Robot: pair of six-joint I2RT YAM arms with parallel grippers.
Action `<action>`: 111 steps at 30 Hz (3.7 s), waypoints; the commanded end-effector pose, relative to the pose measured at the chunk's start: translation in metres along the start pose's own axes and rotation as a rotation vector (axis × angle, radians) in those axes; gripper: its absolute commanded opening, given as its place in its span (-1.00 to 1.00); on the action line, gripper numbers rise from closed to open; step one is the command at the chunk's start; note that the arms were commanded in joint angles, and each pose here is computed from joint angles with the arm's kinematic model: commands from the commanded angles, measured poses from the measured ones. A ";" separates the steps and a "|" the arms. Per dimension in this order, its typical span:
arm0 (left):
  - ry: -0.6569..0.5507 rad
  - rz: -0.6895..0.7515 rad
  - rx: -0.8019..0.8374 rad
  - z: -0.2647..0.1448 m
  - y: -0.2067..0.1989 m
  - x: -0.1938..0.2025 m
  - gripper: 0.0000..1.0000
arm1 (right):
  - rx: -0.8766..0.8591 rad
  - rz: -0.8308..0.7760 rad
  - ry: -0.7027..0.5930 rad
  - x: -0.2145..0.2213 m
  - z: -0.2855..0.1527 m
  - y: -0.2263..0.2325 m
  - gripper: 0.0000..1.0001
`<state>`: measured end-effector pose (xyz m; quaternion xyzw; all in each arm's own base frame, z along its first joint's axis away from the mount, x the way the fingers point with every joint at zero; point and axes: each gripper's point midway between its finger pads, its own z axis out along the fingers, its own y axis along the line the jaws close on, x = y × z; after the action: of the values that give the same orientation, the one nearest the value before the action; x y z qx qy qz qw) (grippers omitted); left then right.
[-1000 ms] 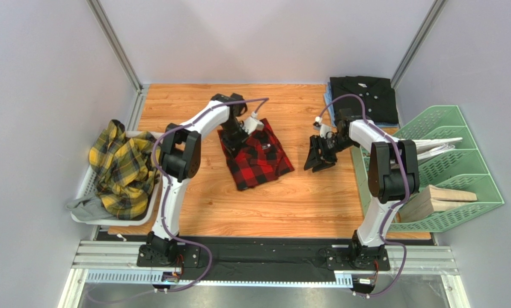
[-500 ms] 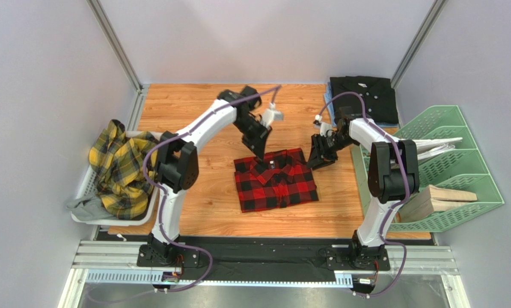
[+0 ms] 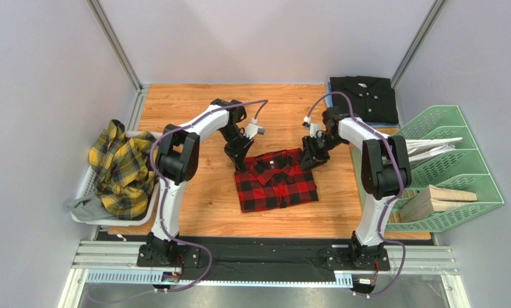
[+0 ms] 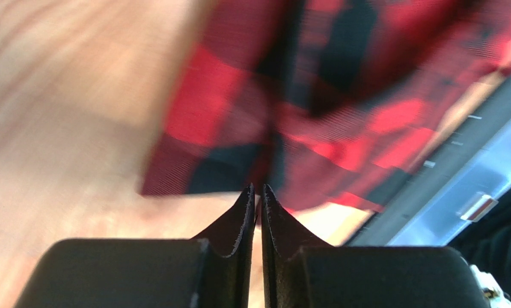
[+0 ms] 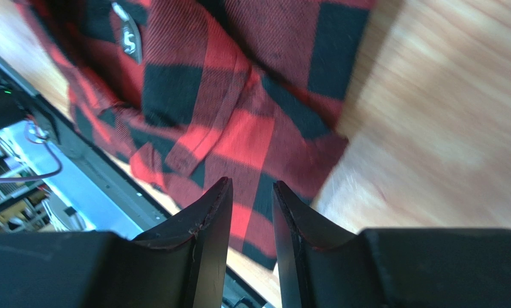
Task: Fold and stack the long sleeve shirts
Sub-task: Fold the shirt, then neatly place the folded shirt to the corner
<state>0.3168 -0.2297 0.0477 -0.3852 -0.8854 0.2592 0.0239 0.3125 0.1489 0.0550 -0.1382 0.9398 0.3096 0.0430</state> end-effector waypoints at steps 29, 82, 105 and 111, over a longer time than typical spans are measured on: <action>-0.425 0.399 -0.009 -0.033 -0.025 -0.171 0.70 | 0.018 -0.064 -0.194 -0.073 0.002 -0.012 0.08; -0.302 0.339 0.188 0.053 -0.080 -0.147 -0.94 | -0.090 0.080 -0.139 -0.017 0.021 -0.014 0.71; -0.565 0.432 0.276 -0.038 -0.096 -0.171 -1.00 | -0.408 0.099 -0.218 -0.005 0.048 0.017 0.62; -0.623 0.392 0.257 -0.052 -0.086 -0.183 -1.00 | -0.427 0.084 -0.261 -0.022 0.040 0.032 -0.77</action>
<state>0.3845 -0.3796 0.1036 -0.4391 -0.7510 0.4602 -0.1772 0.3099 0.1931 0.0367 -0.0565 0.8494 0.5161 0.0943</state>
